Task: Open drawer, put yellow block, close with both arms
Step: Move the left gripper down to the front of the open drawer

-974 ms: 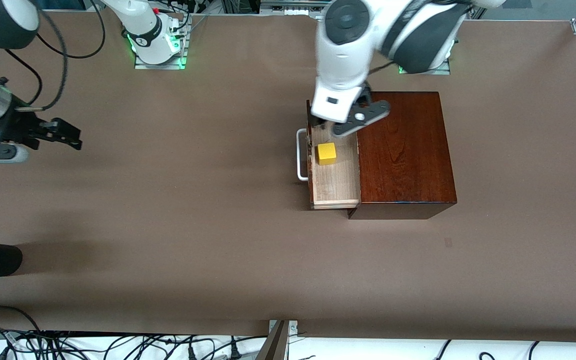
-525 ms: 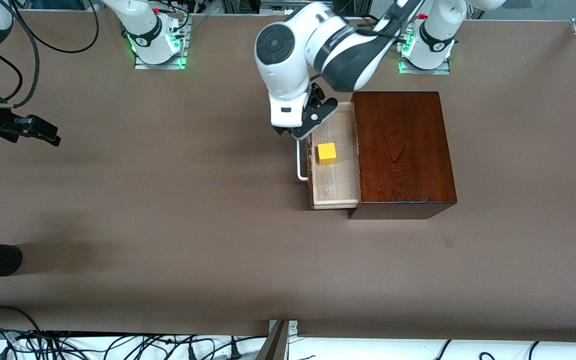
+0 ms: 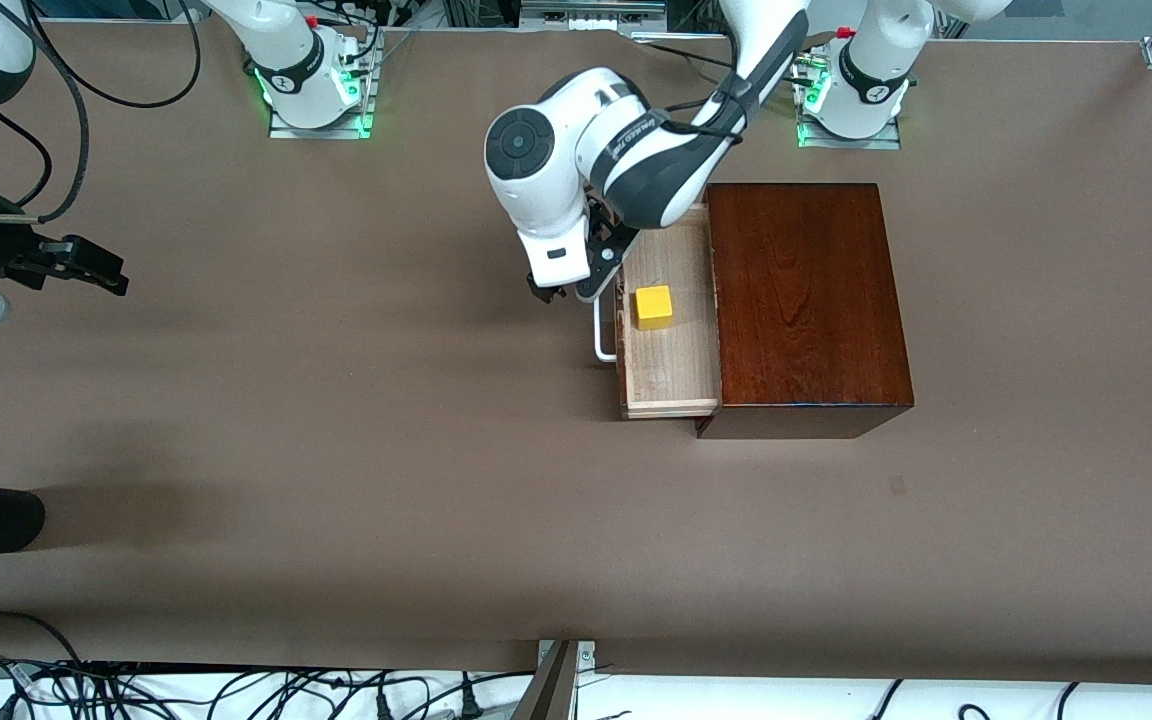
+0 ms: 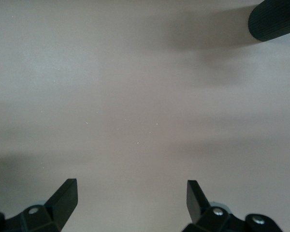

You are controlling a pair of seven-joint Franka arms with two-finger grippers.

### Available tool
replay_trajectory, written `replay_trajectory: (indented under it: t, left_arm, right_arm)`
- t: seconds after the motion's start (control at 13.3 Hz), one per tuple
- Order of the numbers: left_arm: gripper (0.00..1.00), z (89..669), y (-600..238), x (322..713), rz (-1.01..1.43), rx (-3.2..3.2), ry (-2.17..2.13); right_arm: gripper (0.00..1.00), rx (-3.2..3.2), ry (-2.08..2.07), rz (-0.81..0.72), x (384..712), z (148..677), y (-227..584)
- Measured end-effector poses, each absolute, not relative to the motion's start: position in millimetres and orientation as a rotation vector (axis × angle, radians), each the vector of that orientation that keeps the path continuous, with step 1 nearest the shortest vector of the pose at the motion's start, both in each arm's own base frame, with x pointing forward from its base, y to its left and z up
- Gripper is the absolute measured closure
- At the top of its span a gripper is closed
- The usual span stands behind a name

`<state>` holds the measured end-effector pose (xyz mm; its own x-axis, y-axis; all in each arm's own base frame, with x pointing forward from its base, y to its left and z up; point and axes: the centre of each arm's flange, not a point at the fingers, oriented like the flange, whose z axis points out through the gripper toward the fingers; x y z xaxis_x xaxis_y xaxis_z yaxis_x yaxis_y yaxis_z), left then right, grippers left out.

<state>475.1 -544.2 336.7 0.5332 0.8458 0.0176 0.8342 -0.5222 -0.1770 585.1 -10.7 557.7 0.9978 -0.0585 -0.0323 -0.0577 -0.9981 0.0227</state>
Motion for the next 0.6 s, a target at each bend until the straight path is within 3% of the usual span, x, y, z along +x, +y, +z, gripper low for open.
replay_trajectory:
  t: [0.52,0.6]
  left_arm:
    - [0.00,301,-529,501,0.057,-2.534,-1.513]
    - [0.05,301,-528,503,0.053,-2.540,-1.508]
  right_arm:
    - [0.00,3.115,-0.102,-0.072,591,546,-15]
    - [0.00,3.115,-0.103,-0.077,591,543,-15]
